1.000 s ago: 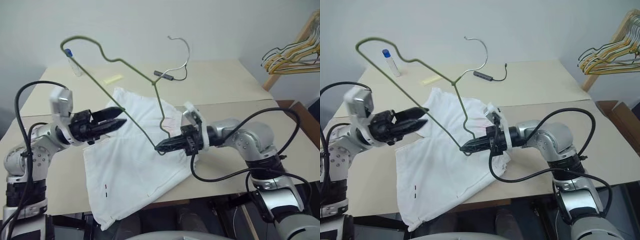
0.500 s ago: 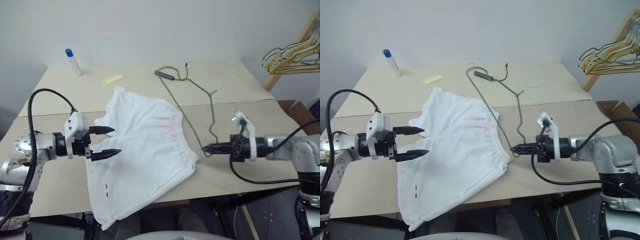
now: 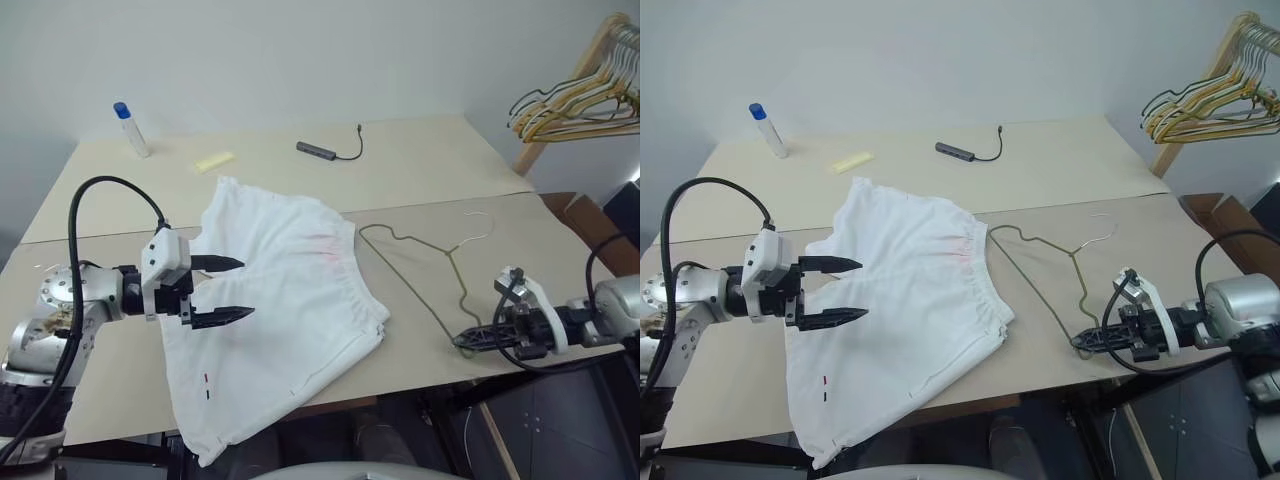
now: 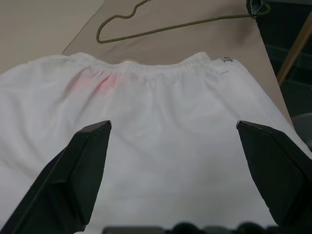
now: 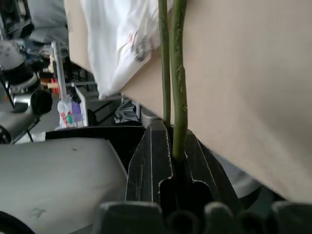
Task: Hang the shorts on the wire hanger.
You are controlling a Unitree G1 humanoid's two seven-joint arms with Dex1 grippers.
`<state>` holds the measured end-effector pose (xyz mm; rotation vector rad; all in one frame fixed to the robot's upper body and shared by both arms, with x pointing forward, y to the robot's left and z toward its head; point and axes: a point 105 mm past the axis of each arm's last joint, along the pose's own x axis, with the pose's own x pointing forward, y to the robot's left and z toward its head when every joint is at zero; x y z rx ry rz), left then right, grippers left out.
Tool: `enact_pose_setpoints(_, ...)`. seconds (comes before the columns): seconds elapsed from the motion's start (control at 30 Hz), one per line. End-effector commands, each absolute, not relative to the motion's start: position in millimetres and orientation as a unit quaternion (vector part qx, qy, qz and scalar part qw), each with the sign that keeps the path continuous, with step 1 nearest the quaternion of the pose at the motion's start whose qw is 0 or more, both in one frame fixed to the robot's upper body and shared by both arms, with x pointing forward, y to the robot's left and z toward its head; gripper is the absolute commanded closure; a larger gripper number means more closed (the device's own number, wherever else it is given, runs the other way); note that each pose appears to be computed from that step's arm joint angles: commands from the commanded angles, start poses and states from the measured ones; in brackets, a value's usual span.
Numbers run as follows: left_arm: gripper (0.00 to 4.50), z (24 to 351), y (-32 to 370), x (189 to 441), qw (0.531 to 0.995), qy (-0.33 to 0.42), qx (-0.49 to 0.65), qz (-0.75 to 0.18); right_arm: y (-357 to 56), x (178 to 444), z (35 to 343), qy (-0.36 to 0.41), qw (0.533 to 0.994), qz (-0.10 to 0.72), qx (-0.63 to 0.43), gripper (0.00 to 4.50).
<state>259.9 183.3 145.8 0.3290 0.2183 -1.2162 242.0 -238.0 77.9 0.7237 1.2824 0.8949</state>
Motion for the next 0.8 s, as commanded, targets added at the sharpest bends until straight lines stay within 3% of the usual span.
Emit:
enact_pose_setpoints(0.03, 0.03, 152, 180, 255, 0.797, 0.09, 0.166, -0.573, -239, 250, 74, 0.557, 0.653, 0.399, 0.322, 4.5)
enact_pose_setpoints(0.27, 0.03, 151, 180, 252, 0.796, 0.093, 0.165, -0.575, -238, 255, 63, 0.559, 0.65, 0.407, 0.315, 4.5)
enact_pose_setpoints(0.8, 0.03, 149, 180, 253, 0.797, 0.088, 0.162, -0.575, -230, 257, 76, 0.519, 0.654, 0.457, 0.306, 4.5)
